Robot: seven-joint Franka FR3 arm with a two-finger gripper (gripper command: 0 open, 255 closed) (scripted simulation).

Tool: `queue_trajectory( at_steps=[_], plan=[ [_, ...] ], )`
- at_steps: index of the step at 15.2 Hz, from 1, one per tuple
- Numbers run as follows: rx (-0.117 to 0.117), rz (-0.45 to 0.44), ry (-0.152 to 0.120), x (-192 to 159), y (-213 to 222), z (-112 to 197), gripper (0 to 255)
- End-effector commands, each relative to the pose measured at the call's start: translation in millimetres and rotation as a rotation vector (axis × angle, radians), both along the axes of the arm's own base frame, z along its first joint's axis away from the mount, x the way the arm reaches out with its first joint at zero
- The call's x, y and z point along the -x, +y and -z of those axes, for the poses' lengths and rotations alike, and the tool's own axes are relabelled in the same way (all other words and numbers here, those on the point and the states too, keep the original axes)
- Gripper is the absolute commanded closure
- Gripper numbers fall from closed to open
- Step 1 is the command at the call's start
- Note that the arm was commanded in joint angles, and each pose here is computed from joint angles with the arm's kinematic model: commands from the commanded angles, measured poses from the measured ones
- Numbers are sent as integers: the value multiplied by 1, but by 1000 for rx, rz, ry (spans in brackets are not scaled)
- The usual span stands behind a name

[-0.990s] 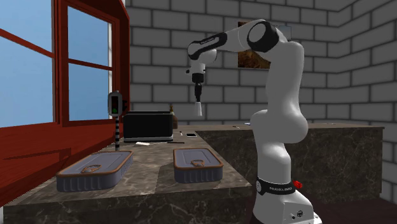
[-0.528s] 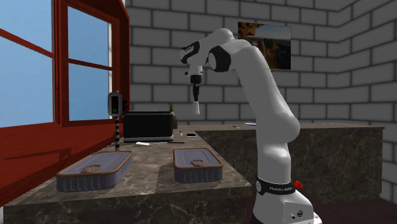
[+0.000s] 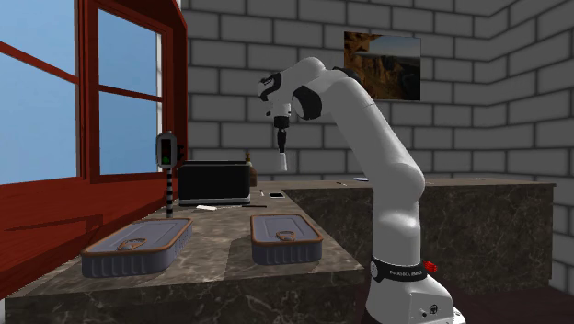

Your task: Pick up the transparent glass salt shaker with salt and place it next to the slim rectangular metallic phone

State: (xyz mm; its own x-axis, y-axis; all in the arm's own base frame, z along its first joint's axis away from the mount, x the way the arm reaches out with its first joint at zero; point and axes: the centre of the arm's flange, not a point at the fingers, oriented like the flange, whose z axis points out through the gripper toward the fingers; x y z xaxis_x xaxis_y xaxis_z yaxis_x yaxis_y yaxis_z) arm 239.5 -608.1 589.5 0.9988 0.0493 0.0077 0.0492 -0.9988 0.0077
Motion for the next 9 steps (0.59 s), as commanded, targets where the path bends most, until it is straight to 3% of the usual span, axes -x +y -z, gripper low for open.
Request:
queue_trajectory(
  at_steps=[1,9],
  plan=[
    [0,0,0,1,0,10,255],
    [0,0,0,1,0,53,255]
  ],
)
